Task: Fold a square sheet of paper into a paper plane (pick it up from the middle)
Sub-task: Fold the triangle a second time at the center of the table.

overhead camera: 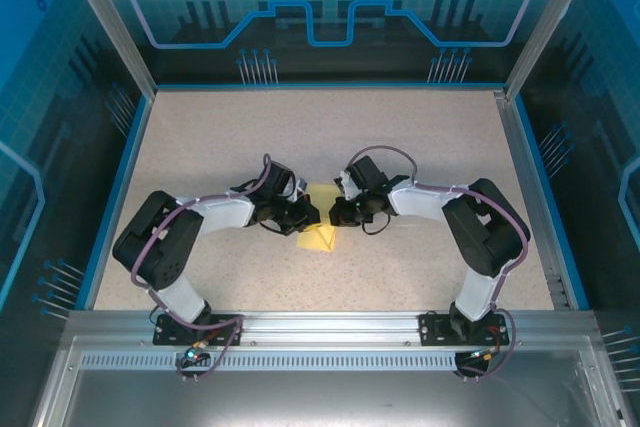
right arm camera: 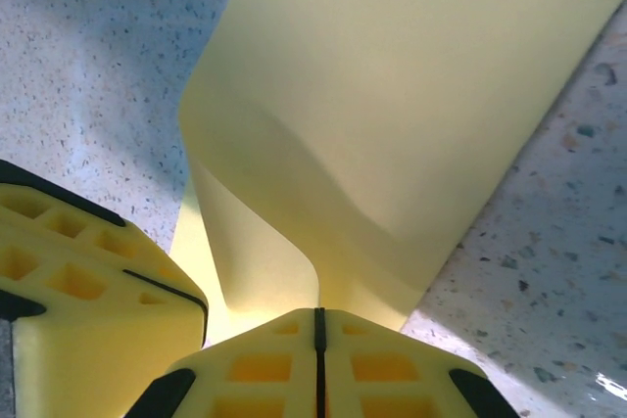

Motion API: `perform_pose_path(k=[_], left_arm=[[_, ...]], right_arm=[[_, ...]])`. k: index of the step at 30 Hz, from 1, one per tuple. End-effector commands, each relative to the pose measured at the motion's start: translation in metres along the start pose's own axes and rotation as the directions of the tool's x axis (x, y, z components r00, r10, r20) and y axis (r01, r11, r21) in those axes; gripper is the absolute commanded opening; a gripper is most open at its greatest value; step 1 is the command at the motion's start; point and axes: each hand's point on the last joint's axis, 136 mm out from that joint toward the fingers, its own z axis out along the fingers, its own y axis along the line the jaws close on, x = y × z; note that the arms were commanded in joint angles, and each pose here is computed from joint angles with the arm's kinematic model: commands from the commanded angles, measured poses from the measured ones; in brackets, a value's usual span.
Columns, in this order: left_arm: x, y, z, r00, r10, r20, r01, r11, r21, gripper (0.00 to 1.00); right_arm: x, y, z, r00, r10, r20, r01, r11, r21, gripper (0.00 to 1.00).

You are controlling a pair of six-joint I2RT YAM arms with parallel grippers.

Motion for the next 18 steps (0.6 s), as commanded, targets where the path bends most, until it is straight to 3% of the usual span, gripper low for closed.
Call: perform_pose_path(k=[1, 18], left_arm=[[-0.008, -0.012, 0.001, 1.0, 0.02, 0.007, -0.02, 0.999, 0.028, 0.06], [-0.013, -0.007, 0.012, 1.0, 0.013, -0.007, -0.013, 1.0, 0.011, 0.05]], right_arm=[[-0.001, 0.0, 0.003, 1.0, -0.022, -0.01, 0.023, 0.999, 0.032, 0.08], [-0.006, -0.009, 0.01, 0.999, -0.028, -0.016, 0.029, 0.997, 0.078, 0.08]])
